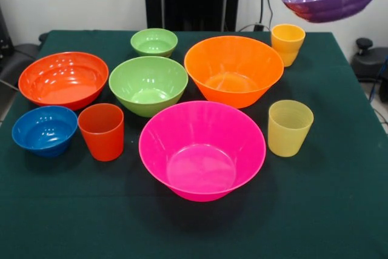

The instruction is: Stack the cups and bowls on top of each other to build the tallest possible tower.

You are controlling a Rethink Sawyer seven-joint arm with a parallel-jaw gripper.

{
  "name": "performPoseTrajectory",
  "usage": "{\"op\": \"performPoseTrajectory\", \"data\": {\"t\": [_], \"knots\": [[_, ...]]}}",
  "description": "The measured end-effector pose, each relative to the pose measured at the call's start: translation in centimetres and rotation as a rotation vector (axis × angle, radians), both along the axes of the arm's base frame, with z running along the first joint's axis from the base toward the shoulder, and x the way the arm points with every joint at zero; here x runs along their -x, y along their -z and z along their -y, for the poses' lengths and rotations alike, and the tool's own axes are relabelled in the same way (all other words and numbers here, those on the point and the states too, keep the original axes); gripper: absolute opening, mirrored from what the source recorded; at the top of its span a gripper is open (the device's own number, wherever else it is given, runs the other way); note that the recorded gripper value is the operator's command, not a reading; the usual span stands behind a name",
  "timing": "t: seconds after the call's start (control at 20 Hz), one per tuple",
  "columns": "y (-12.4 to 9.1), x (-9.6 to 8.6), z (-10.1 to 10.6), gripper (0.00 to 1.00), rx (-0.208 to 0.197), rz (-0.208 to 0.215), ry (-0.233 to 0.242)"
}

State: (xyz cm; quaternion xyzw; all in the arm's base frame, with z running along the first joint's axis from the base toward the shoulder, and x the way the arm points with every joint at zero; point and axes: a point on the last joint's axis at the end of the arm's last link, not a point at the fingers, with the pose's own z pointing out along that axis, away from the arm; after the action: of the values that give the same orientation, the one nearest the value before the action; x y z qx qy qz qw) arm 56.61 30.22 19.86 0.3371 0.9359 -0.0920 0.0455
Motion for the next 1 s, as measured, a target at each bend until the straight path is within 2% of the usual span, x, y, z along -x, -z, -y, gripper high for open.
{"op": "performPoseTrajectory", "data": {"t": [0.25, 0.55, 0.8, 1.0], "knots": [[1.5, 1.1, 1.7, 0.00, 0.033, 0.008, -0.003], [3.3, 1.4, 4.8, 0.00, 0.057, 0.066, 0.012], [4.8, 0.8, 8.9, 0.00, 0.059, 0.121, 0.047], [5.4, 0.5, 12.7, 0.00, 0.048, 0.121, 0.099]]}}
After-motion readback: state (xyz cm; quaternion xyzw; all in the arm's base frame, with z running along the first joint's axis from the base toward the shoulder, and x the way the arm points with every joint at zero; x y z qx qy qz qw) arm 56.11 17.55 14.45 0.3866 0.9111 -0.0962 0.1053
